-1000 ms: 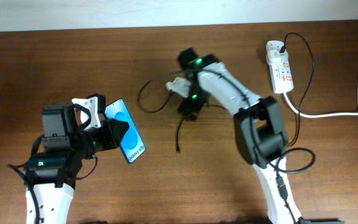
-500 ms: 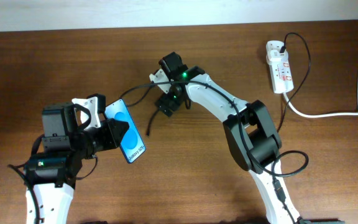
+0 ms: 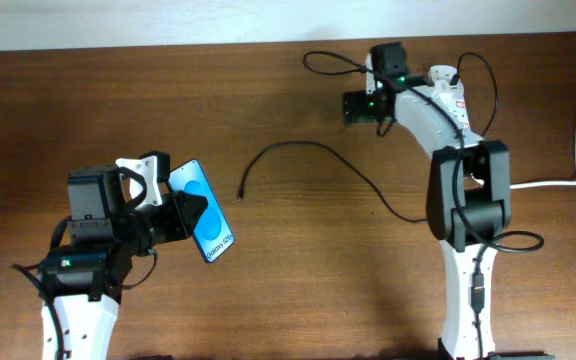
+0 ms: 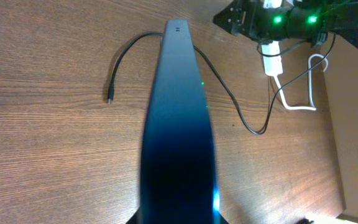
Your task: Plug charger to phone and switch on socket
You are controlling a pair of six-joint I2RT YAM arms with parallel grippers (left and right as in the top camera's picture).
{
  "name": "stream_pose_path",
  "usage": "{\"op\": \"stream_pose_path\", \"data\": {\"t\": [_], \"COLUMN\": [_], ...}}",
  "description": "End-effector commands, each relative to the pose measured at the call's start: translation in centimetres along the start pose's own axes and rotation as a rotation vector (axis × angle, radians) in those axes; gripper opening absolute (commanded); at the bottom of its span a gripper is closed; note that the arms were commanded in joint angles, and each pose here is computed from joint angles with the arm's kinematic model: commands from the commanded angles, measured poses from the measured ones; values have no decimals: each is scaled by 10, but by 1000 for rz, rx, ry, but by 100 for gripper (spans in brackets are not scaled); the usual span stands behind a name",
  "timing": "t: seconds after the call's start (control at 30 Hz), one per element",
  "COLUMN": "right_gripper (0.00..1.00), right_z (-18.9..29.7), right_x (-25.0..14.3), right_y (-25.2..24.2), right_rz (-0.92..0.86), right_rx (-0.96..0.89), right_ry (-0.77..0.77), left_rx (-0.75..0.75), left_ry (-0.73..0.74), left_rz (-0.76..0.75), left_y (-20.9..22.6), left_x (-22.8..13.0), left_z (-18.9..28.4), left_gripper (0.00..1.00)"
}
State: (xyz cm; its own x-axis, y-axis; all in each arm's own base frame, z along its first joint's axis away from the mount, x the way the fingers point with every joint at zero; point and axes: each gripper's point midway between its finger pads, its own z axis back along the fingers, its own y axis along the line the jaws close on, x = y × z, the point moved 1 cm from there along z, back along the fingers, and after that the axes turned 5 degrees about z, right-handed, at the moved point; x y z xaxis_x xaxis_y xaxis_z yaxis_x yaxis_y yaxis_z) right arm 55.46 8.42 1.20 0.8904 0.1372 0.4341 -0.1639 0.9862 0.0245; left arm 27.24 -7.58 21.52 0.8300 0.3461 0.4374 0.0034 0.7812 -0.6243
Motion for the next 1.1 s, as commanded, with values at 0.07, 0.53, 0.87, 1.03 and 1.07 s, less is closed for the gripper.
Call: {"op": "stream_pose_path", "data": {"t": [0.07,0.53,0.87,1.03,1.07], "right_gripper": [98,96,77,70,69], "right_z": [11,87,87,91,87], "right_x": [-37,-44,-59,-55,-56], "right_y": [39,201,256,272,273], "right_rz": [140,1305,1806,1797,1798], "right_rx": [235,559,471,564,564], "right_ry": [132,-125,-213,-330,-332], "left_rx": [-35,134,135,134,134], "left_ry": [-54,-324,-334,-340,-342], "left_rz": [-9,445,437,432,430], "left_y": [-11,70,71,71,70], "left_x": [12,40,43,44,45], "left_z": [14,82,83,83,84], "left_gripper": [0,0,0,0,0]}}
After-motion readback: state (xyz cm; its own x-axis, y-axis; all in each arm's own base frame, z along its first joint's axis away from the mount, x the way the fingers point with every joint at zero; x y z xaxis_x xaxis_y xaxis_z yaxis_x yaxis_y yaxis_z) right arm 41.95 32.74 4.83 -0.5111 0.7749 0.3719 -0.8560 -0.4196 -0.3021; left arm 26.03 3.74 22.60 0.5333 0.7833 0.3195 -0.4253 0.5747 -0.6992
